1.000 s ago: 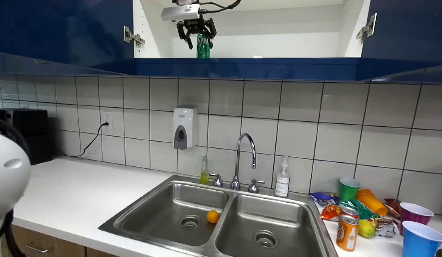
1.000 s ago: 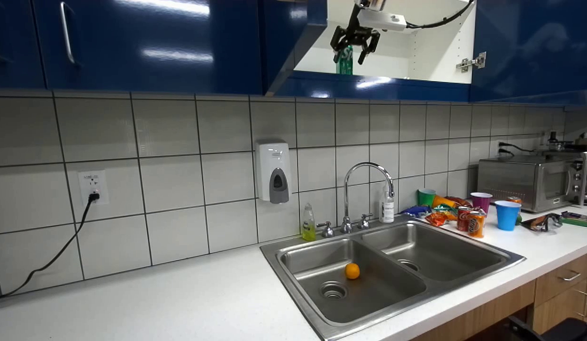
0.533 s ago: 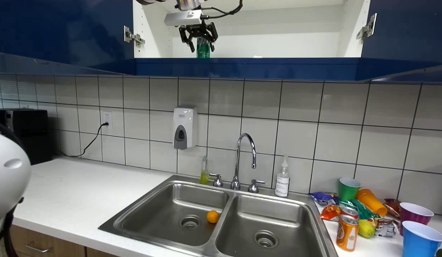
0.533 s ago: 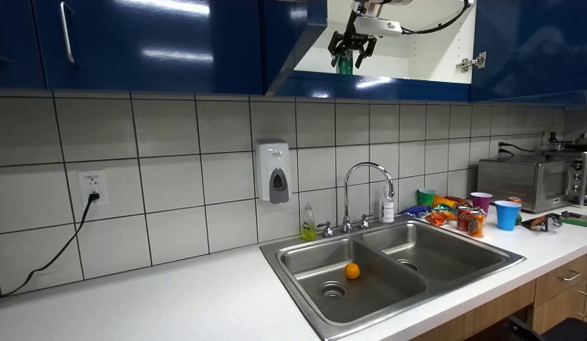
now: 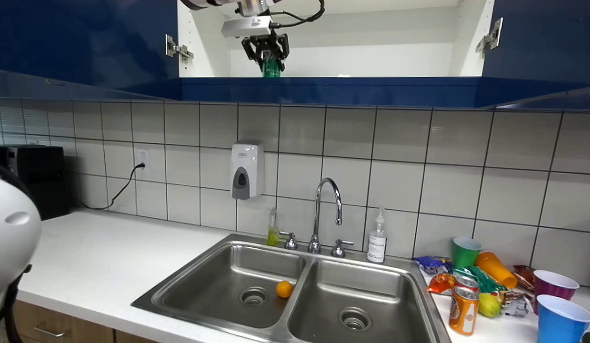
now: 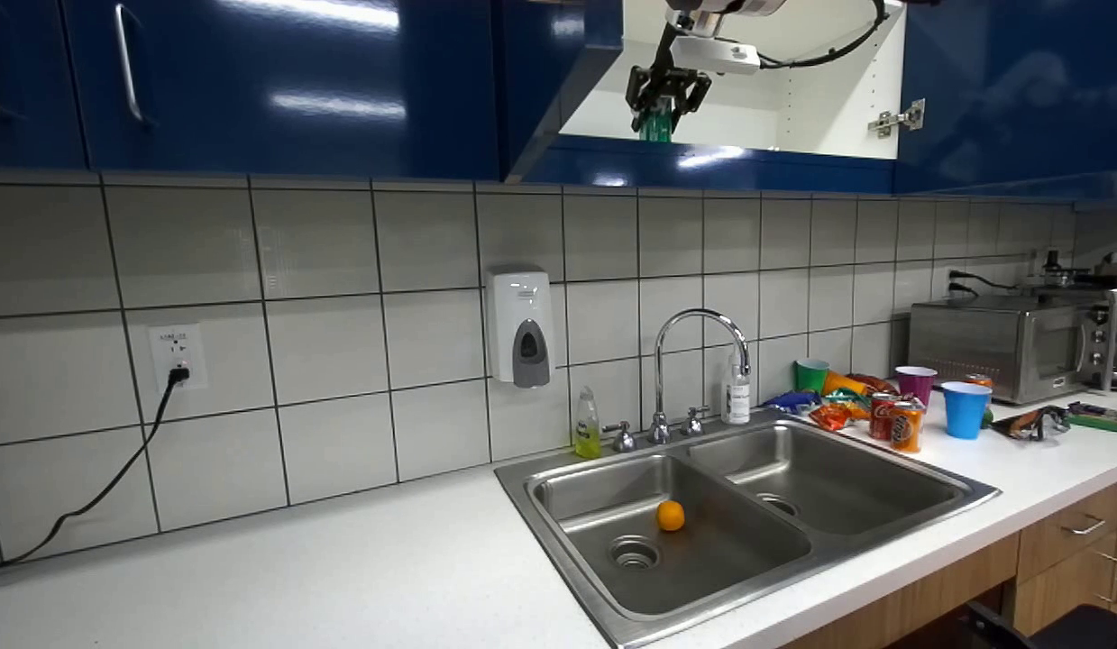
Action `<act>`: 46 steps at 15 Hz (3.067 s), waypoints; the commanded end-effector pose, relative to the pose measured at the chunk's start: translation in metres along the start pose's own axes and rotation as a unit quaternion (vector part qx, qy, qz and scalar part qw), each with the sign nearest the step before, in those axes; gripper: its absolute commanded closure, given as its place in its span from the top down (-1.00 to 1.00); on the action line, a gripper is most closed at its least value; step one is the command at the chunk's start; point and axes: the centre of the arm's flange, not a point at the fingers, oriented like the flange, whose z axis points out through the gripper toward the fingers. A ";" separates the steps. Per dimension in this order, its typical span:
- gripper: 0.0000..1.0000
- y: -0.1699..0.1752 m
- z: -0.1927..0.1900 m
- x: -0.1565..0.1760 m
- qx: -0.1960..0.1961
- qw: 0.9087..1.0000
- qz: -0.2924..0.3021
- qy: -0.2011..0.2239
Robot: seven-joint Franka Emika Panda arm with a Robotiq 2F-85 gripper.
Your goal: Move the can of sprite from the bottom shelf to the left sink
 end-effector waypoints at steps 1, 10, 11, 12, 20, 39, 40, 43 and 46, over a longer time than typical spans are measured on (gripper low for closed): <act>-0.17 0.003 -0.003 0.008 0.003 1.000 -0.003 0.013; -0.24 0.007 -0.016 0.009 -0.003 1.000 0.004 0.016; -0.24 0.008 -0.019 0.009 -0.003 1.000 0.004 0.019; -0.24 0.008 -0.024 0.010 -0.004 1.000 0.004 0.022; -0.24 0.012 -0.044 0.011 -0.008 0.999 0.007 0.040; -0.24 0.019 -0.118 -0.072 -0.010 1.000 0.020 0.021; -0.24 0.019 -0.120 -0.081 -0.009 1.000 0.019 0.016; -0.24 0.019 -0.125 -0.110 -0.008 1.000 0.015 0.001; -0.24 0.017 -0.126 -0.142 -0.004 1.000 0.011 -0.017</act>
